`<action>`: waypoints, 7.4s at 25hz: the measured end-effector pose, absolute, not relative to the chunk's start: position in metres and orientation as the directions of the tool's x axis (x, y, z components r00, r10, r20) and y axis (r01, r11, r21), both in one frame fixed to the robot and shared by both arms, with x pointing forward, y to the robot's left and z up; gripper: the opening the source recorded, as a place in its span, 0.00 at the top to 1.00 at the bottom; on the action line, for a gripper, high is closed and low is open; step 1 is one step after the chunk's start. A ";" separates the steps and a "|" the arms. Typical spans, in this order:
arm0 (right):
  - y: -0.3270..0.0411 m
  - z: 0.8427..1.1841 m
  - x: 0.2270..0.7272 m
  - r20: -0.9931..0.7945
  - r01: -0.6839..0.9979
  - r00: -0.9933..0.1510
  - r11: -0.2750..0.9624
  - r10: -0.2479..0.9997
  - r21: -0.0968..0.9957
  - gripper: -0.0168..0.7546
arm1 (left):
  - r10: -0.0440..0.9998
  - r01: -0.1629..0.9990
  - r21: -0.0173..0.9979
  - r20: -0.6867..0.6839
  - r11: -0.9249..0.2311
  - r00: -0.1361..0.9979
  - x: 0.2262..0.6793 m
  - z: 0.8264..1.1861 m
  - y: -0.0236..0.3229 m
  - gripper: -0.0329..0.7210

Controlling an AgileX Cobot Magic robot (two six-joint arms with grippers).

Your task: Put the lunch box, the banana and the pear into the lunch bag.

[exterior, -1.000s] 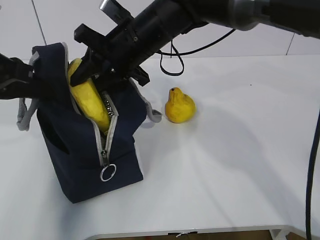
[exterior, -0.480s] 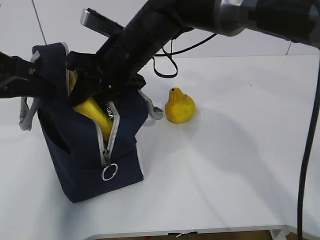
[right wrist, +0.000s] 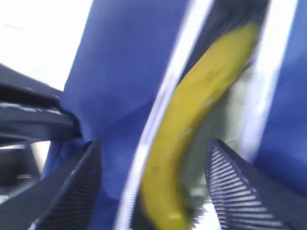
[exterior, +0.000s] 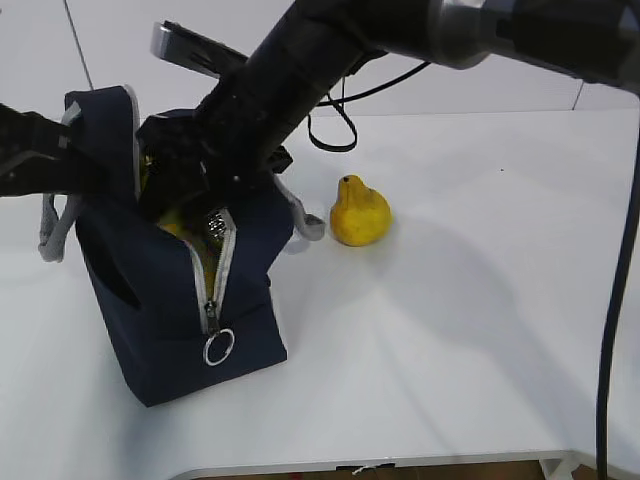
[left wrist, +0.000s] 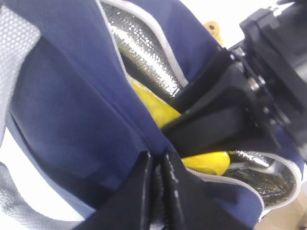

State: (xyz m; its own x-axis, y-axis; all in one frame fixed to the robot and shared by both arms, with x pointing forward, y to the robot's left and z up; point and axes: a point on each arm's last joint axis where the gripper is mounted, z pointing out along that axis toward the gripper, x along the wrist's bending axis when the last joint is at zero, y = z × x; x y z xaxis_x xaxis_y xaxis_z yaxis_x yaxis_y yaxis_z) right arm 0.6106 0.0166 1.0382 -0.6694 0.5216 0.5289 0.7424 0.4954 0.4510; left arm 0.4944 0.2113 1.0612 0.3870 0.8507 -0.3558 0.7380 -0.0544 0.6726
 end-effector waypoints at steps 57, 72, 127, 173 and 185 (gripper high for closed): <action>-0.151 1.099 0.600 -0.035 0.664 -0.583 0.500 0.812 0.556 0.27 | 0.841 0.754 0.653 -0.367 -0.072 0.398 0.492 1.060 0.210 0.96; -0.166 1.032 0.546 -0.017 0.567 -0.586 0.424 0.810 0.706 0.27 | 0.841 0.754 0.653 -0.367 -0.072 0.398 0.492 1.060 0.210 0.96; -0.124 0.961 0.644 -0.197 0.269 -0.690 0.499 0.696 0.824 0.27 | 0.853 0.734 0.677 -0.350 -0.055 0.387 0.495 1.061 0.212 0.96; -0.122 0.968 0.649 -0.163 0.287 -0.668 0.454 0.726 0.844 0.73 | 0.854 0.733 0.678 -0.350 -0.054 0.386 0.495 1.061 0.212 0.96; -0.116 0.970 0.647 -0.099 0.289 -0.698 0.405 0.709 0.868 0.62 | 0.854 0.733 0.678 -0.349 -0.054 0.386 0.495 1.061 0.212 0.96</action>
